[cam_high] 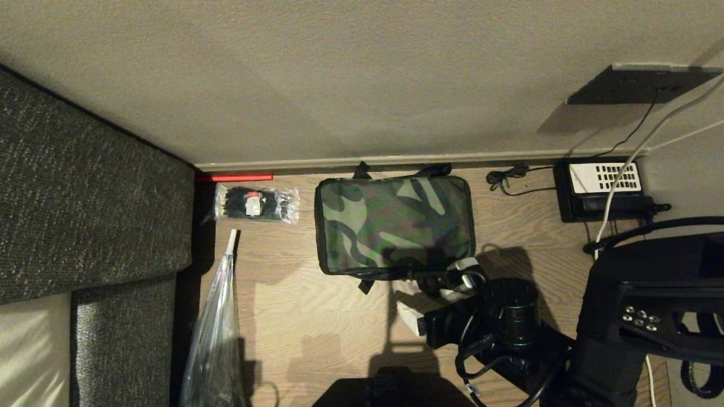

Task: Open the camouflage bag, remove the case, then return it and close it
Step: Open the top of the storage box

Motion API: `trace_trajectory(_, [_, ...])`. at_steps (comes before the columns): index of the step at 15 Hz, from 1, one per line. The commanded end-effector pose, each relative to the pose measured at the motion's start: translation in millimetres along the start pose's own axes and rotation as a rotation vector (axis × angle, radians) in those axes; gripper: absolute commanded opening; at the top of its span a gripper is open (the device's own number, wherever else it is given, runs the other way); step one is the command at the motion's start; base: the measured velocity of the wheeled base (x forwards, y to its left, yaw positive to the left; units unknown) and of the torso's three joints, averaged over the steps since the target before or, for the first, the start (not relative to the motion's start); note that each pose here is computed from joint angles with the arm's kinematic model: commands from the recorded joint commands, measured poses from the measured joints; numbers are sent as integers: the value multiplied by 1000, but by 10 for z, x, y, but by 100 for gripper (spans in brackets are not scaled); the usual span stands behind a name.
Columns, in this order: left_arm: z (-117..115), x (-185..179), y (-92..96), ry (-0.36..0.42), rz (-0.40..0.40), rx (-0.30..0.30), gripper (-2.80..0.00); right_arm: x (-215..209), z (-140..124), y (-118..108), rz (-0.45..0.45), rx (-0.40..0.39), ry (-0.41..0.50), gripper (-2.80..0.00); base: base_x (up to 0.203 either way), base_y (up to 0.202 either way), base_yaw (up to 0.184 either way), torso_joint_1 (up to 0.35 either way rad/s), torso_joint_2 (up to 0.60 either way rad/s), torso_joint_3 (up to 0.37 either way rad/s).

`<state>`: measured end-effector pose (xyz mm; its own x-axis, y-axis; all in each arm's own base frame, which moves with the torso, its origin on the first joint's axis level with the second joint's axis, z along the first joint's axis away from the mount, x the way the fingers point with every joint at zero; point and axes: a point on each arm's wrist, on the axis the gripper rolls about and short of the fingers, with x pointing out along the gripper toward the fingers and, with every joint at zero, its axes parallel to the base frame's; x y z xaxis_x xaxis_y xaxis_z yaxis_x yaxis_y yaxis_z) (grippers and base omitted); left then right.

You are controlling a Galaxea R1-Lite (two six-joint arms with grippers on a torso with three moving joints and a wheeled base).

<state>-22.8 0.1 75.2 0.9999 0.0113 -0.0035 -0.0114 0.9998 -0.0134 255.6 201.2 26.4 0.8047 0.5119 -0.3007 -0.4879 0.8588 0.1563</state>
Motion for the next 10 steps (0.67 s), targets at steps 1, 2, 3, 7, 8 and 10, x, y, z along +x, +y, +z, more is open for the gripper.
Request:
trace_trajectory(1, [-9, 2, 0, 3, 1, 0, -280, 91, 49, 14, -11, 7, -39, 0, 0, 0, 0, 0, 0, 0])
trace_trajectory(2, [-9, 1, 0, 1, 1, 0, -280, 156, 33, 8, -35, 9, -47, 0, 0, 0, 0, 0, 0, 0])
trace_trajectory(3, [-9, 1, 0, 1, 1, 0, -280, 186, 30, 4, -57, 10, -55, 0, 0, 0, 0, 0, 0, 0])
trace_trajectory(7, [-9, 1, 0, 1, 1, 0, -280, 401, -33, -17, -126, -6, -100, 0, 0, 0, 0, 0, 0, 0])
trace_trajectory(8, [-9, 1, 0, 1, 1, 0, -280, 445, -105, -33, -130, -13, -88, 0, 0, 0, 0, 0, 0, 0])
trace_trajectory(10, [-9, 1, 0, 1, 1, 0, -280, 493, -142, -37, -123, -19, -88, 0, 0, 0, 0, 0, 0, 0])
